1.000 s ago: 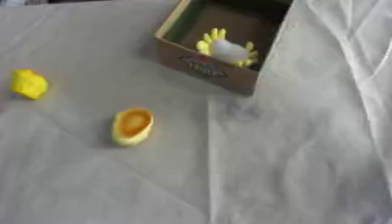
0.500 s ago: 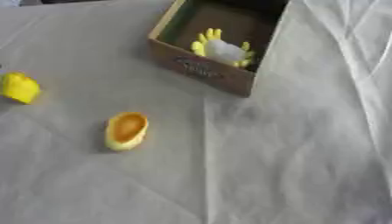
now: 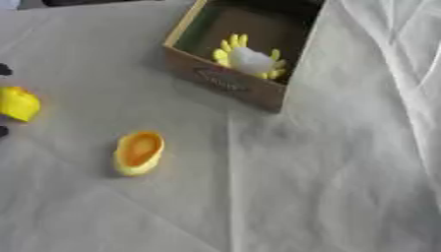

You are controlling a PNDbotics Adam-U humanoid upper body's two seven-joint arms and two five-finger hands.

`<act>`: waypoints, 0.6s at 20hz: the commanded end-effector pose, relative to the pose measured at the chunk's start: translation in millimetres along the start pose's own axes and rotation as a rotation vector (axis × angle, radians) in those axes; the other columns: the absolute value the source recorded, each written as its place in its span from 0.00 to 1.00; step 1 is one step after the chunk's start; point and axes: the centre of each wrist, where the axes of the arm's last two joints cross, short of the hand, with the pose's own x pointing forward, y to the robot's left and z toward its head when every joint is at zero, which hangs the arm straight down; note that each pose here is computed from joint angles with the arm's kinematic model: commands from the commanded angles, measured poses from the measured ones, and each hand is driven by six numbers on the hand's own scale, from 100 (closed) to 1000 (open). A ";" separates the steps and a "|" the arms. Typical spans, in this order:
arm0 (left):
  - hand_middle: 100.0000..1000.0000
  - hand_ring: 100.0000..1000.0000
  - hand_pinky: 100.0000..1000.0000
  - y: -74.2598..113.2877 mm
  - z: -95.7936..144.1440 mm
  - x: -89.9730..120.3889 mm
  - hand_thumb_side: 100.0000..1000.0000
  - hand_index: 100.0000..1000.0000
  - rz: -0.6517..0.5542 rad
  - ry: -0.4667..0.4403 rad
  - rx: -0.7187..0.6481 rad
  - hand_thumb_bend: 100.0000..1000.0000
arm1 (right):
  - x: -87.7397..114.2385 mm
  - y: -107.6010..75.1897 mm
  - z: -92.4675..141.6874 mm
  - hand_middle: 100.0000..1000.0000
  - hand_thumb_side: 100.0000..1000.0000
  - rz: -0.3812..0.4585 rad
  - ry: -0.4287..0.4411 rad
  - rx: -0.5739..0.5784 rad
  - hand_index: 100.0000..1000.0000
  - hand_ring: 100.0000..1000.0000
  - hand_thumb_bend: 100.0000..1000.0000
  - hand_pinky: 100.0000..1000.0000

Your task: Pick up objects on the table and place them in the box.

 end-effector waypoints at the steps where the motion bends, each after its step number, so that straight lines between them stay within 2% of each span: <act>1: 0.84 0.85 0.83 17.2 1.6 -6.5 0.00 0.89 -0.013 0.016 0.027 0.44 | 5.6 0.0 -9.1 0.64 0.52 -0.008 -0.035 0.021 0.86 1.00 0.00 0.88; 3: 0.77 0.81 0.78 17.4 -0.5 -5.8 0.00 0.82 -0.008 0.019 0.020 0.37 | 5.7 0.4 -10.3 0.64 0.52 -0.012 -0.037 0.022 0.86 1.00 0.00 0.88; 4: 0.75 0.79 0.76 17.6 -1.2 -5.5 0.00 0.80 -0.010 0.023 0.014 0.37 | 5.8 0.3 -10.6 0.64 0.52 -0.013 -0.038 0.021 0.86 1.00 0.00 0.88; 5: 0.62 0.69 0.68 18.3 -1.6 -5.3 0.00 0.69 -0.016 0.028 0.009 0.35 | 5.9 0.1 -10.9 0.64 0.52 -0.014 -0.038 0.019 0.86 1.00 0.00 0.88; 6: 0.61 0.68 0.67 18.6 -1.9 -4.9 0.00 0.68 -0.023 0.031 0.009 0.35 | 6.0 0.0 -11.2 0.64 0.52 -0.015 -0.038 0.016 0.86 1.00 0.00 0.88; 7: 0.53 0.59 0.61 19.0 -2.2 -4.3 0.00 0.62 -0.029 0.033 0.014 0.32 | 6.0 -0.2 -11.4 0.64 0.52 -0.015 -0.038 0.014 0.86 1.00 0.00 0.88; 8: 0.51 0.56 0.59 19.2 -2.6 -3.6 0.00 0.60 -0.034 0.032 0.021 0.31 | 6.1 -0.2 -11.4 0.64 0.52 -0.015 -0.037 0.014 0.86 1.00 0.00 0.88; 9: 0.45 0.49 0.55 20.0 -2.8 -3.1 0.00 0.54 -0.039 0.031 0.028 0.33 | 6.1 -0.2 -11.4 0.64 0.52 -0.015 -0.035 0.015 0.86 1.00 0.00 0.88; 12: 0.38 0.40 0.51 25.0 -3.3 -1.6 0.00 0.47 -0.065 0.033 0.065 0.36 | 6.0 -0.3 -11.0 0.64 0.52 -0.014 -0.031 0.017 0.86 1.00 0.00 0.88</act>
